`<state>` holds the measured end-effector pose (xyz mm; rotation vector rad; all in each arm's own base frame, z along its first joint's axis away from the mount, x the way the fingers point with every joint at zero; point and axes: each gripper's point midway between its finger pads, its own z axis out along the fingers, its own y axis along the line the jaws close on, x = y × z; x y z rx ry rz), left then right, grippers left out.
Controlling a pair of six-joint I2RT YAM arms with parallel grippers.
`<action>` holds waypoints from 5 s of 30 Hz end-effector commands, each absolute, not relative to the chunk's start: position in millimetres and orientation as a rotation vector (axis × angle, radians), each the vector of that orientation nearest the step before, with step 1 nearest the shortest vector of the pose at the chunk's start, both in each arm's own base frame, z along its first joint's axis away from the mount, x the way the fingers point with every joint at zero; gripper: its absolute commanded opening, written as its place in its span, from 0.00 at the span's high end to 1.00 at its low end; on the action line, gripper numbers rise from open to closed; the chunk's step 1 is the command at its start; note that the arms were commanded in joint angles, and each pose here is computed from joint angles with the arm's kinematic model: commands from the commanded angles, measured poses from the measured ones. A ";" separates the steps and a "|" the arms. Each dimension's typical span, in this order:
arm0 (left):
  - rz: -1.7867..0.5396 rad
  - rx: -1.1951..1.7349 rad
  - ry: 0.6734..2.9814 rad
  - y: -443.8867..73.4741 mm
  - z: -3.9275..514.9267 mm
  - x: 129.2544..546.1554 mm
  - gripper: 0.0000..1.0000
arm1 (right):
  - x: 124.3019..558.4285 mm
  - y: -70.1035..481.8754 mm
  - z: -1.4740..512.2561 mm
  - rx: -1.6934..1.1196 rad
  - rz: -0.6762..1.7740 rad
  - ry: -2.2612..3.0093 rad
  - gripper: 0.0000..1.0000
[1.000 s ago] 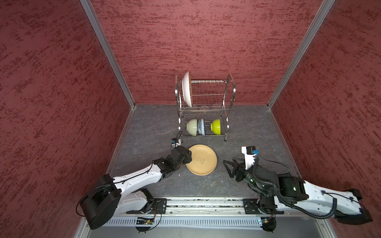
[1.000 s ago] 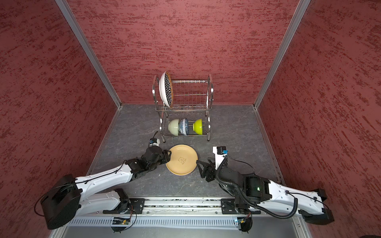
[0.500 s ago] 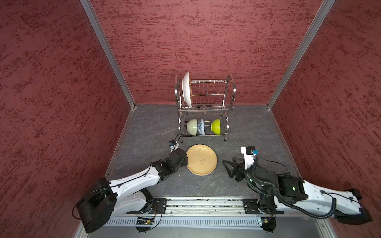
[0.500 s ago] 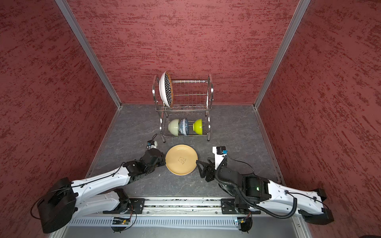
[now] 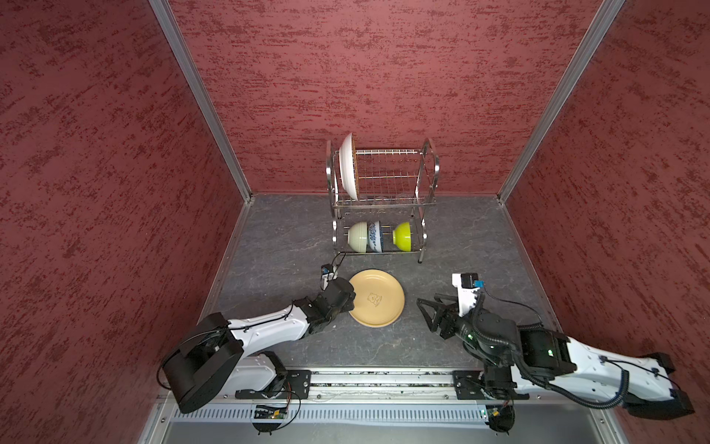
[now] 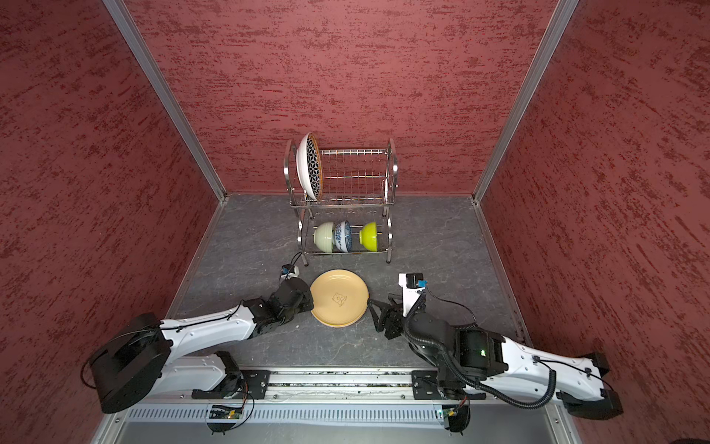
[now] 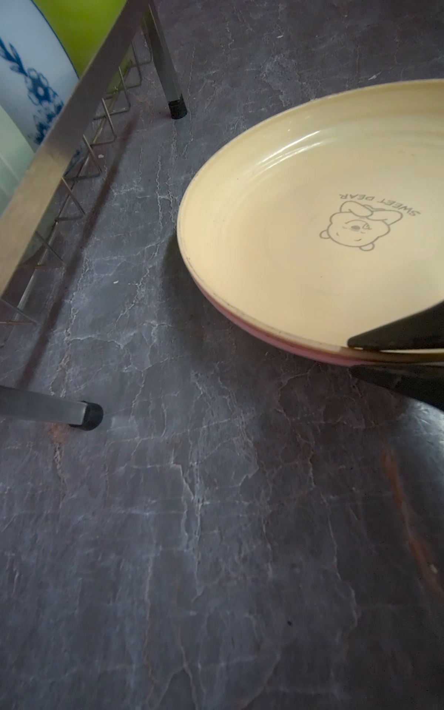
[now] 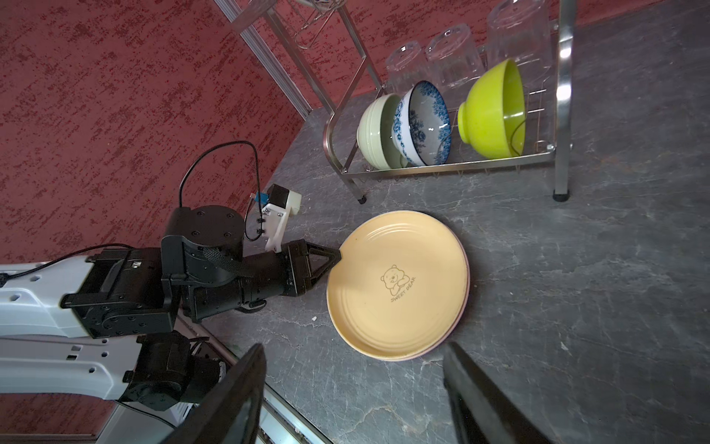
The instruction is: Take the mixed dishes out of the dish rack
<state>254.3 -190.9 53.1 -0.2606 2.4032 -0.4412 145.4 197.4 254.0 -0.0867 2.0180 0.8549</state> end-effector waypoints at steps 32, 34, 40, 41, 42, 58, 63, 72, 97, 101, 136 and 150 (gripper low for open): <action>-0.501 -0.310 2.057 -157.1 189.9 265.4 0.42 | 180.1 270.9 325.1 -0.472 0.414 1.922 0.22; -0.484 -0.305 2.041 -151.9 200.6 265.1 0.27 | 187.3 286.1 337.6 -0.504 0.400 1.888 0.22; -0.453 -0.252 2.040 -150.8 215.2 264.8 0.08 | 215.8 307.0 360.6 -0.507 0.548 1.877 0.23; -0.451 -0.239 2.038 -151.2 218.5 264.8 0.06 | 221.5 307.7 363.5 -0.503 0.575 1.878 0.23; -0.451 -0.228 2.032 -151.4 223.6 265.1 0.05 | 228.6 307.8 367.4 -0.498 0.599 1.877 0.23; -0.364 -0.218 1.831 -124.0 340.1 301.1 0.01 | 339.5 345.6 433.9 -0.537 0.716 1.810 0.23; -0.416 -0.265 1.836 -116.8 356.4 339.0 0.00 | 367.7 355.7 444.4 -0.571 0.713 1.806 0.24; -0.581 -0.308 1.773 -108.9 382.5 398.7 0.13 | 406.1 365.0 462.1 -0.546 0.735 1.781 0.28; -0.744 -0.134 1.790 -140.0 382.3 471.6 0.36 | 462.0 372.1 454.4 -0.569 0.925 1.705 0.30; -0.742 -0.127 1.784 -141.3 386.4 471.5 0.49 | 465.8 374.5 454.9 -0.567 0.933 1.689 0.30; -0.701 -0.095 1.795 -154.3 397.6 465.8 0.76 | 476.7 392.1 443.2 -0.533 1.055 1.691 0.68; -0.676 -0.100 1.808 -152.2 393.0 468.5 0.75 | 463.8 383.6 460.9 -0.501 1.082 1.698 0.88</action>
